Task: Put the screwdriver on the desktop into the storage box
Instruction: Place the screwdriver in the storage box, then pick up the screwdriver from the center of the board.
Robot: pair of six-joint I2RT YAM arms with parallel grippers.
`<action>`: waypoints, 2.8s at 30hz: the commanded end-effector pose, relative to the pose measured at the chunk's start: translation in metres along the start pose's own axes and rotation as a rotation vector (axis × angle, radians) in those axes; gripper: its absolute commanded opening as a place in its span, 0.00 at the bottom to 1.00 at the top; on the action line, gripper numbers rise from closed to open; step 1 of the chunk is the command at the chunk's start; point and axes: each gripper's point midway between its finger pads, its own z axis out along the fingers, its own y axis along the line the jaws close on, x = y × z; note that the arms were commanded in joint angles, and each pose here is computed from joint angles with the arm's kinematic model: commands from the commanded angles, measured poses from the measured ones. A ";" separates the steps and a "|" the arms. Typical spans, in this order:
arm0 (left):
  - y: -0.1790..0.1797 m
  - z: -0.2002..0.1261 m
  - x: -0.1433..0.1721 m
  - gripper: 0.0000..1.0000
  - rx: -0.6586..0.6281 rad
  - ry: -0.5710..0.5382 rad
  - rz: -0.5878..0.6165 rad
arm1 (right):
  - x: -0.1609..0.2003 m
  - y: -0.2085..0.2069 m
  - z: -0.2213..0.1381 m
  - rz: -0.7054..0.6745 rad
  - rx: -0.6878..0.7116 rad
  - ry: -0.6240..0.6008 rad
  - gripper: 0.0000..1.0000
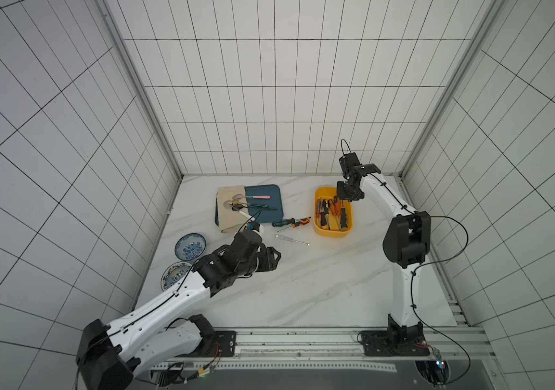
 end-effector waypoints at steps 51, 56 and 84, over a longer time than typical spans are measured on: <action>0.022 0.075 -0.011 0.58 -0.214 0.139 -0.135 | 0.089 -0.011 -0.122 0.109 -0.189 -0.151 0.34; 0.024 0.102 -0.014 0.58 -0.252 0.183 -0.187 | 0.133 -0.013 -0.134 0.127 -0.246 -0.171 0.35; 0.069 0.185 -0.066 0.58 -0.392 0.232 -0.495 | 0.229 -0.045 -0.117 0.201 -0.240 -0.154 0.35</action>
